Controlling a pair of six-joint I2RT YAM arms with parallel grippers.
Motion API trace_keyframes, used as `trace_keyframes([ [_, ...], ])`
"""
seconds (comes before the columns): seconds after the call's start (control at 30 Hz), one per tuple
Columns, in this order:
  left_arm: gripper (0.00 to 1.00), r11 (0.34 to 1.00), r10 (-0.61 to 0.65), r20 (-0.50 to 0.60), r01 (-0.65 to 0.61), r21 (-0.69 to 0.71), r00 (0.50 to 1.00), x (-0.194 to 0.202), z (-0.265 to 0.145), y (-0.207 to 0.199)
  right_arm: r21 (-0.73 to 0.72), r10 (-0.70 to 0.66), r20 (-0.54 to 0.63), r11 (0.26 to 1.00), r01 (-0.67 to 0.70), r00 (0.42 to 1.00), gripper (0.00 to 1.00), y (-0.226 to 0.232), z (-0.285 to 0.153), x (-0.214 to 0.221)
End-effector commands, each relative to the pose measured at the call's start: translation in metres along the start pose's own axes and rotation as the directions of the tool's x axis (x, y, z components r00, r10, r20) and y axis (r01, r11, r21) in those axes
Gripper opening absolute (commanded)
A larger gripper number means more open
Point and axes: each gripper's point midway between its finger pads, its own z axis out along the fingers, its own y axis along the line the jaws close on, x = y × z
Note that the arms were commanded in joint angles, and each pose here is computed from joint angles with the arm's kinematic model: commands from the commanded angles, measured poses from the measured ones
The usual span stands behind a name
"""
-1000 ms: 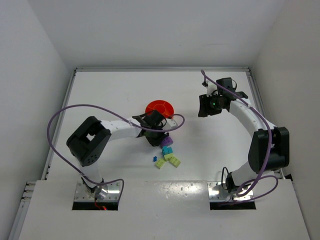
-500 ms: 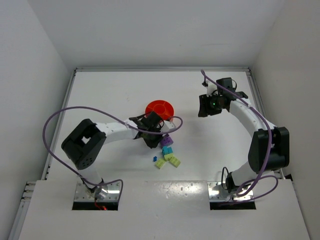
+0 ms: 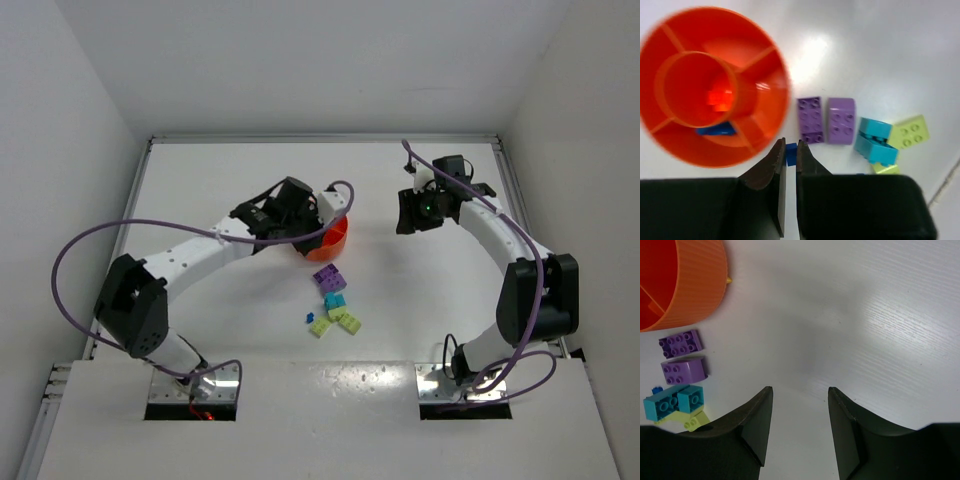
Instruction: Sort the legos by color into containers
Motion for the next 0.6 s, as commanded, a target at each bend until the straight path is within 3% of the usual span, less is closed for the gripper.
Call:
trace_keyframes([
  [0.0, 0.02, 0.998, -0.007, 0.031, 0.009, -0.059, 1.000, -0.016, -0.012, 0.028, 0.001, -0.015, 0.059, 1.000, 0.015, 0.998, 0.49, 0.002, -0.011, -0.017],
  [0.27, 0.02, 0.990, -0.057, 0.040, 0.061, -0.125, 0.998, -0.024, -0.008, 0.079, 0.001, -0.015, 0.059, 1.000, 0.015, 0.998, 0.49, 0.002, -0.011, -0.017],
  [0.57, 0.02, 0.988, -0.093, 0.031, 0.096, -0.120, 0.995, -0.020, 0.001, 0.097, 0.001, -0.015, 0.059, 1.000, 0.015, 0.998, 0.49, 0.002, -0.011, -0.017],
])
